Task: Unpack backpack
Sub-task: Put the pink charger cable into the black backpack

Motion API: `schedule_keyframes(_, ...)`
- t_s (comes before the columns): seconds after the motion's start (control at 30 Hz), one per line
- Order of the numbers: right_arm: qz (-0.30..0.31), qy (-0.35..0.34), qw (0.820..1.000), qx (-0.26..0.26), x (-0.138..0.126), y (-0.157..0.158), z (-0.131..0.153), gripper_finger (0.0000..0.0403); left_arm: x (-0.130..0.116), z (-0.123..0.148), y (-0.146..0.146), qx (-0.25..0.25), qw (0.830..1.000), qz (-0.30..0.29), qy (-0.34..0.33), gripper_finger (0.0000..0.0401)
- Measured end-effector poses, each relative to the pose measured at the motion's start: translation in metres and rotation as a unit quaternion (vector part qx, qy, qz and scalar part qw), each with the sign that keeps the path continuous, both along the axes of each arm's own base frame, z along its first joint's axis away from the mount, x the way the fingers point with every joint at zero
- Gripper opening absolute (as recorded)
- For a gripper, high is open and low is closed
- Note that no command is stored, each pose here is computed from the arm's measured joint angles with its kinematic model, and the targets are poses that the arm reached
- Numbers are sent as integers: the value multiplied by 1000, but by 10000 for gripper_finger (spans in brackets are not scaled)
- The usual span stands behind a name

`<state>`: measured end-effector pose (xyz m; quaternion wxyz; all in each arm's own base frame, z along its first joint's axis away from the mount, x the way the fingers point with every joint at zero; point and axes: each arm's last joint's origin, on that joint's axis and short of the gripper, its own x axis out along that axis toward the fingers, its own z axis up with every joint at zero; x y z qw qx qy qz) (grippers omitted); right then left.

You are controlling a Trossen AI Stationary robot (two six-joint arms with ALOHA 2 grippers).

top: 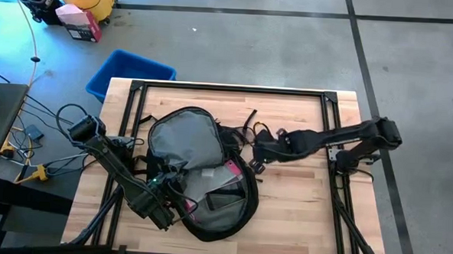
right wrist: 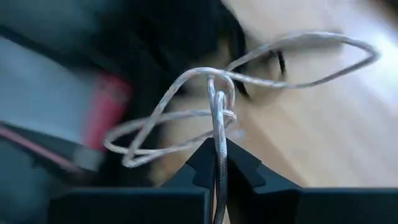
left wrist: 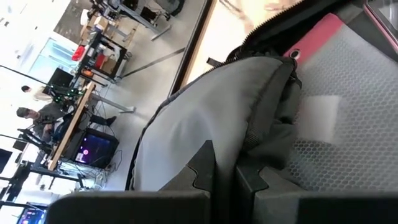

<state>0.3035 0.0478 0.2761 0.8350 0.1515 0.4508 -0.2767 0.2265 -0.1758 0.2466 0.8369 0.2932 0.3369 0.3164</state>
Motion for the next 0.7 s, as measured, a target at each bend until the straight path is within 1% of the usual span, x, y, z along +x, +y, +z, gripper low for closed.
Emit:
schedule_keyframes(0.07,37,-49,998,-18,7,18,18,1,0,0,0,2,1000,-1,-3,1)
schedule_keyframes(0.13,76,-94,992,-25,16,35,29,0,0,1,0,8,1000,-2,-9,1)
schedule_keyframes(0.23,132,-131,982,-32,35,61,27,0,2,4,-1,15,1000,-4,-26,1)
schedule_keyframes(0.33,184,-134,973,-36,59,80,5,0,3,11,-2,14,999,-5,-37,1)
schedule_keyframes(0.47,263,-91,960,-13,86,98,-35,0,4,16,-6,11,999,-10,-49,1)
schedule_keyframes(0.53,273,-77,959,-9,97,103,-50,0,3,17,-7,11,999,-13,-52,1)
schedule_keyframes(0.6,268,-65,961,-8,107,104,-64,0,3,19,-8,12,998,-15,-57,1)
schedule_keyframes(0.7,270,-58,961,-6,121,103,-74,0,3,20,-8,31,997,-20,-73,1)
